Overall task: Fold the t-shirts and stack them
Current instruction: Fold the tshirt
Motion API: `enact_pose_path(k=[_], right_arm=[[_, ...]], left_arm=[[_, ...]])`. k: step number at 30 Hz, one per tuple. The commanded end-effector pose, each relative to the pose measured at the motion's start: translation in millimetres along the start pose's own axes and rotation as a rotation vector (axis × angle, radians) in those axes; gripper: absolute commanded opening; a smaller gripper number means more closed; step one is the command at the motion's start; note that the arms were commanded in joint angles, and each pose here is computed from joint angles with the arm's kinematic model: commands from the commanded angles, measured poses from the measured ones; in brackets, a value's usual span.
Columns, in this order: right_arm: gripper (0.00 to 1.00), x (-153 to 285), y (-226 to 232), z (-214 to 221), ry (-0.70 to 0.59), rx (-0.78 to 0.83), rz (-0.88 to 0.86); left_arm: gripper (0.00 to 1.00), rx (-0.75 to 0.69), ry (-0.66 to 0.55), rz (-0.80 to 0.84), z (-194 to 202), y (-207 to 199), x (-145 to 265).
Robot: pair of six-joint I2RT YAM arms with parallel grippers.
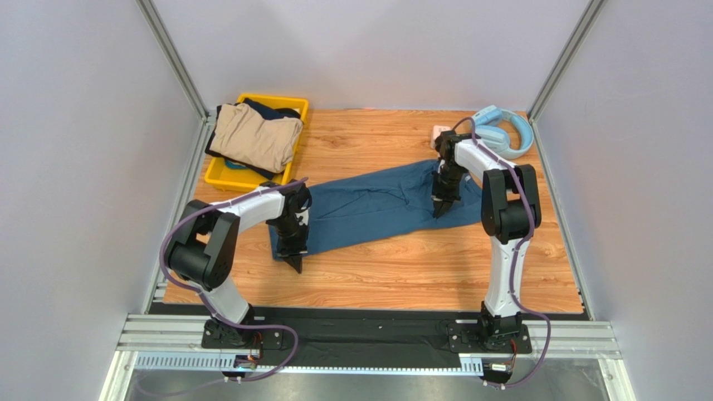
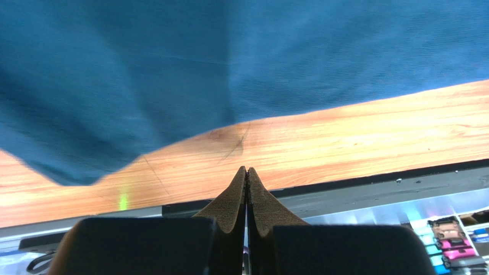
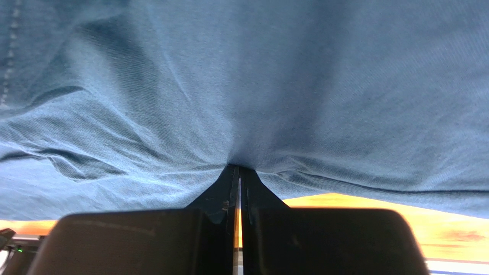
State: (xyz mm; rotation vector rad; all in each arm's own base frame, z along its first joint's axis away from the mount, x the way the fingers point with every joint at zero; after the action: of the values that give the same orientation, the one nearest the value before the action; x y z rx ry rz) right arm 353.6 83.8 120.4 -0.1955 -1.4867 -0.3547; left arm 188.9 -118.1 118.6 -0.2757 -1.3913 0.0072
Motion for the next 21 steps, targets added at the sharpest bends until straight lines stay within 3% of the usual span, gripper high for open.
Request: enact_pose_path(k=[1, 5, 10, 16, 21], right_arm=[[0.00, 4, 6, 7, -0.025, 0.043, 0.003], [0.00, 38, 9, 2, -0.150, 0.049, -0.013], [0.01, 64, 7, -9, -0.257, 0.028, -0.014], [0.00, 57, 3, -22, -0.282, 0.013, 0.071], [0.00, 36, 3, -25, -0.220, 0.013, 0.072]], left_arm=[[0.00, 0.003, -0.109, 0.049, 3, -8, 22], [0.00, -0.033, -0.288, 0.073, -14, -22, 69], [0.00, -0.081, -0.396, 0.023, -56, -33, 104], [0.00, -0.083, -0.270, -0.010, -109, -34, 60], [0.00, -0.055, -0.178, 0.018, -120, -31, 18]])
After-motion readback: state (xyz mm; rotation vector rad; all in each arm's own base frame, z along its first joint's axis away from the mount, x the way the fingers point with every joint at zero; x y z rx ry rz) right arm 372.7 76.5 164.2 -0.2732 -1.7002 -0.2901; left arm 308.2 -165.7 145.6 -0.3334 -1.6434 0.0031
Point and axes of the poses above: each gripper's point midway between its finger pads, its own x axis back along the fingers, its own y axis along the line the jaws close on, z = x × y, the point moved 10 cm from there along x, back along the fingers, and after that the axes turned 10 degrees about -x, right-handed, at the moved point
